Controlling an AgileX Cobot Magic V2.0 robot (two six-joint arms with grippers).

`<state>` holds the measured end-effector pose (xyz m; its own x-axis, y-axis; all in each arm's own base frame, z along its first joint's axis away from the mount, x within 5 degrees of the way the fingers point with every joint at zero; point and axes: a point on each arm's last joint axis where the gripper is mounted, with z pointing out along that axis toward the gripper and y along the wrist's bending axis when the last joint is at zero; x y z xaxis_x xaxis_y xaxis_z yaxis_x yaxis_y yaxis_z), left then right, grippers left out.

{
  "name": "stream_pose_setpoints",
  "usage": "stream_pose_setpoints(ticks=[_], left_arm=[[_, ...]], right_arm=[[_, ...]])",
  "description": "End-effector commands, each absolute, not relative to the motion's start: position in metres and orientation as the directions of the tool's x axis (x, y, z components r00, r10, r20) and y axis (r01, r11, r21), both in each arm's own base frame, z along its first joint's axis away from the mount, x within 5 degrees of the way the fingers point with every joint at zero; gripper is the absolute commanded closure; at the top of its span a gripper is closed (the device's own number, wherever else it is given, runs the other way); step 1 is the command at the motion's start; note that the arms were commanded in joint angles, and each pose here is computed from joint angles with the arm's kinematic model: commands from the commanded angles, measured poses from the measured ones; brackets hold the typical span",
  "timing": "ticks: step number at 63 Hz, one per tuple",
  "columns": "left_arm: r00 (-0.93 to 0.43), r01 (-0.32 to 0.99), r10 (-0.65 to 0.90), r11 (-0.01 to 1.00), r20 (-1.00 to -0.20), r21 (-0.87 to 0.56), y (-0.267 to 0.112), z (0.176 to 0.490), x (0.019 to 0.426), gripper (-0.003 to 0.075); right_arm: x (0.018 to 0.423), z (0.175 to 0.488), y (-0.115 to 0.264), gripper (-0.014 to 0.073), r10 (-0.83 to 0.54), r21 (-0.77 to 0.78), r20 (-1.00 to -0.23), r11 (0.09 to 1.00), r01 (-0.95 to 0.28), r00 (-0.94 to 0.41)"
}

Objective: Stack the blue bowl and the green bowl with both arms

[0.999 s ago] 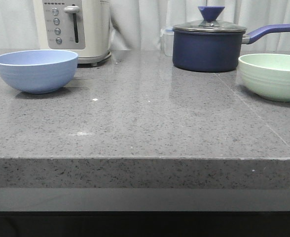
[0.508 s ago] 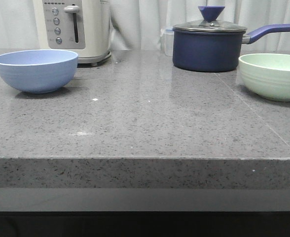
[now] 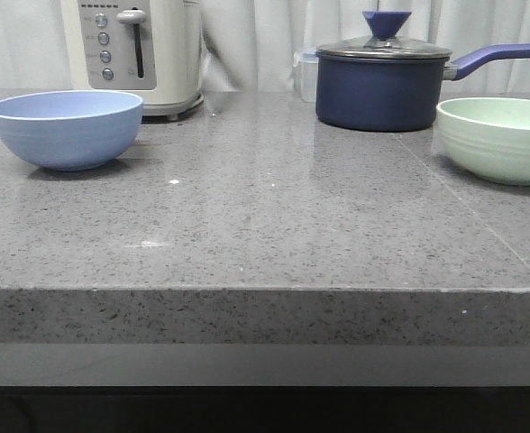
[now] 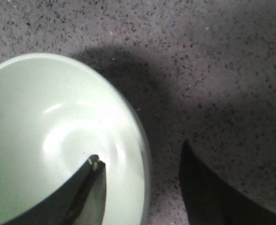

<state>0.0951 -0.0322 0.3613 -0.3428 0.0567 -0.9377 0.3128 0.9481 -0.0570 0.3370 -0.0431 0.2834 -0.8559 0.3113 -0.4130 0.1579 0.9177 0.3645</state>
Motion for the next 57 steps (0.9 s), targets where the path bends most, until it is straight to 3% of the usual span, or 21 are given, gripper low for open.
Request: stream_pose_setpoints(ticks=[1, 24, 35, 44, 57], left_arm=[[-0.255, 0.319, 0.022, 0.946, -0.967, -0.063, -0.033, 0.377, 0.097, 0.0209], [-0.255, 0.319, 0.022, 0.946, -0.967, -0.063, -0.033, 0.377, 0.097, 0.0209], [-0.255, 0.319, 0.022, 0.946, -0.967, -0.063, -0.033, 0.377, 0.097, 0.0209], [-0.255, 0.319, 0.022, 0.946, -0.967, -0.063, -0.033, 0.377, 0.097, 0.0209], [-0.254, 0.319, 0.022, 0.946, -0.967, -0.063, -0.033, 0.377, 0.097, 0.0209]], right_arm=[[0.340, 0.305, -0.044, 0.0267, 0.328, 0.383, -0.501, 0.914, 0.134, -0.801], [0.342, 0.303, -0.045, 0.0542, 0.312, 0.371, -0.510, 0.920, 0.122, -0.801], [0.338, 0.319, -0.042, 0.0650, 0.270, 0.355, -0.548, 0.932, 0.073, -0.792], [0.338, 0.349, -0.026, 0.0657, 0.180, 0.337, -0.577, 0.941, -0.032, -0.797], [0.342, 0.379, 0.027, 0.0649, 0.007, 0.251, -0.654, 0.945, -0.208, -0.756]])
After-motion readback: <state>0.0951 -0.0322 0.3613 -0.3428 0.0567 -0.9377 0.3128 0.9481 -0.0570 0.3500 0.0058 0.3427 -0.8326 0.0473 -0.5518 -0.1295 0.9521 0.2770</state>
